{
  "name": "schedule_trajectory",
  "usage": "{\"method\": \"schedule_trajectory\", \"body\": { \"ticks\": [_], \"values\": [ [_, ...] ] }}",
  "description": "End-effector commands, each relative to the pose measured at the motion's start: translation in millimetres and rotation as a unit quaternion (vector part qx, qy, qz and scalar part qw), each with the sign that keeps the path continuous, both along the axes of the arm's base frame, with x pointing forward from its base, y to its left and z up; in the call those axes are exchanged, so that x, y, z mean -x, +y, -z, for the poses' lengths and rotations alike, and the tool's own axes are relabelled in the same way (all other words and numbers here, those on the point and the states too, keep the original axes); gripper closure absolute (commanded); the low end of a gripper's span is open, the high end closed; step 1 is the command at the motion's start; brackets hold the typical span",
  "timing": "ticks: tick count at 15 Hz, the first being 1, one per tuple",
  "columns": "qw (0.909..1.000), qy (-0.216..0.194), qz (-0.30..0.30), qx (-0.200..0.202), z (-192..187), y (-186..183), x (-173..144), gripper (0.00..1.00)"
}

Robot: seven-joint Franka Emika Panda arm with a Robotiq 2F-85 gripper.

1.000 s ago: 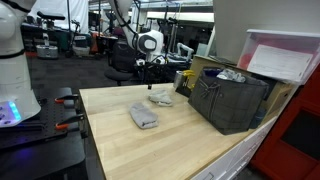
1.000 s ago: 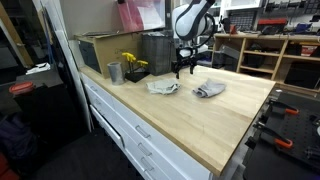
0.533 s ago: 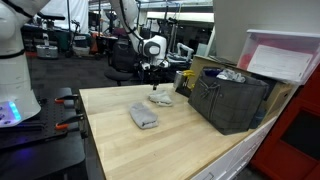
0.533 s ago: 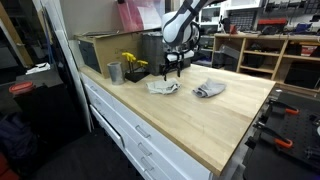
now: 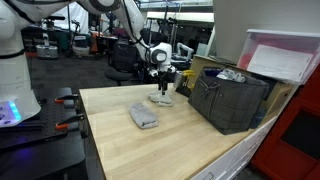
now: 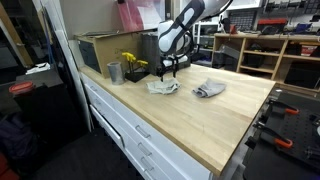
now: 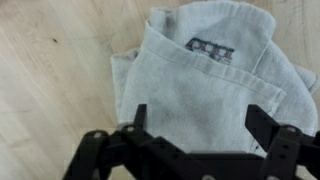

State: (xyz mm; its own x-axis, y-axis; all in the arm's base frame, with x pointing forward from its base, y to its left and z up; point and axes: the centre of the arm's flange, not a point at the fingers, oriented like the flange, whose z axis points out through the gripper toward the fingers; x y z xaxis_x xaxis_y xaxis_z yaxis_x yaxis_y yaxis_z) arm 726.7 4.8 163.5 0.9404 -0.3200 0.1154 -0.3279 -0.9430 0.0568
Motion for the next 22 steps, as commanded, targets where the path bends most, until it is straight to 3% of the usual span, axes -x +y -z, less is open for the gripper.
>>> {"method": "schedule_trajectory", "body": {
  "ticks": [1,2,4,9,14,16,17,19,22],
  "values": [
    [1.0000,0.008,-0.004,0.002,20.0,-13.9,-30.2,0.00],
    [0.9999,0.013,-0.002,-0.002,28.2,-15.8,-31.0,0.00],
    [0.9995,0.025,0.001,-0.017,44.9,-14.5,-29.2,0.26],
    [0.9968,0.021,-0.015,-0.076,40.6,21.5,-30.2,0.63],
    [0.9891,0.017,-0.071,-0.128,21.9,102.4,-40.9,0.99],
    [0.9855,0.016,-0.096,-0.139,11.5,134.4,-44.1,1.00],
    [0.9841,0.016,-0.107,-0.141,2.3,149.0,-44.7,0.75],
    [0.9830,0.007,-0.133,-0.127,-2.6,178.9,-23.6,0.65],
    [0.9843,-0.006,-0.159,-0.078,-34.3,196.4,-3.0,0.41]
  ]
}}
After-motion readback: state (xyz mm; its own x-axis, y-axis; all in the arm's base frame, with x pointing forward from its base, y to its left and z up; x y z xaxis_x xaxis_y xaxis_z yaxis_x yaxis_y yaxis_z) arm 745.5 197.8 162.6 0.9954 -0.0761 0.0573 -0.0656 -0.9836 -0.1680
